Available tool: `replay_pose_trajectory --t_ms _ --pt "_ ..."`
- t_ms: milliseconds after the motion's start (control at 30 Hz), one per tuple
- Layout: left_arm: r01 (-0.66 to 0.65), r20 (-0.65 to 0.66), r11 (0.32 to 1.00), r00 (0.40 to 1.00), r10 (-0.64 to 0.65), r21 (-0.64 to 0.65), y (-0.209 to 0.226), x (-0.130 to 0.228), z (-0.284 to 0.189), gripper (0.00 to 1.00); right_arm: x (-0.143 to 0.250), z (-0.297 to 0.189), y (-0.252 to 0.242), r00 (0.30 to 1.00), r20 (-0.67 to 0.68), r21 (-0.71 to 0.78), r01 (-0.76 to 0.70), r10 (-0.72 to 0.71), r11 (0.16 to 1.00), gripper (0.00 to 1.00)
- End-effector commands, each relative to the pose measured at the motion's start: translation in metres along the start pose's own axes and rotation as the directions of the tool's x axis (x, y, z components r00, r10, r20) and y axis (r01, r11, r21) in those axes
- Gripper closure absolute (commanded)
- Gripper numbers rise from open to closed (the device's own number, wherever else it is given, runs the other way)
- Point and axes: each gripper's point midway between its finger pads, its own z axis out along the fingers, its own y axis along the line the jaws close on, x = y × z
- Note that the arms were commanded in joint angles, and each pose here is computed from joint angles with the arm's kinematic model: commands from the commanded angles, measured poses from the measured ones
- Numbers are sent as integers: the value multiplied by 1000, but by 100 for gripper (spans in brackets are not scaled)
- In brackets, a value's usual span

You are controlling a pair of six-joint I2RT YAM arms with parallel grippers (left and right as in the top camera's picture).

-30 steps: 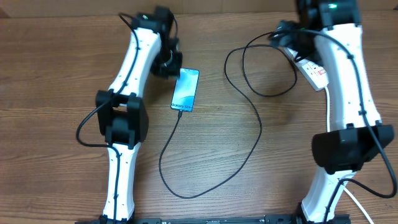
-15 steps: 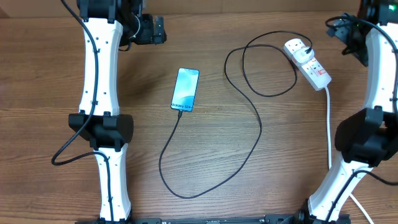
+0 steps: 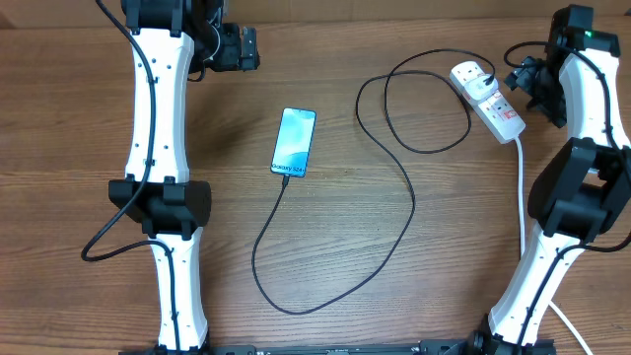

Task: Plug charger to phone and switch on socket

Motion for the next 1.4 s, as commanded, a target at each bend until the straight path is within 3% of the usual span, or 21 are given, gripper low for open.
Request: replay_pose_trajectory --t_ms 0,200,567,1200,1367 --pt "7 9 1000 1000 -7 -14 3 -1 -3 0 3 11 1 1000 -18 -4 0 0 1000 0" --pt "6 9 1000 1000 -6 -14 3 -1 -3 0 13 11 24 995 -71 -135 66 -76 989 0" --pt "7 9 1000 1000 -7 -14 3 -1 -3 0 5 24 15 999 -40 -61 -17 14 998 0" --pt "6 9 1000 1000 -6 -14 3 -1 -3 0 18 56 14 996 -91 -33 -1 -2 999 0" --pt "7 9 1000 1000 -7 -14 3 -1 -3 0 27 55 25 990 -136 -104 33 -47 994 0"
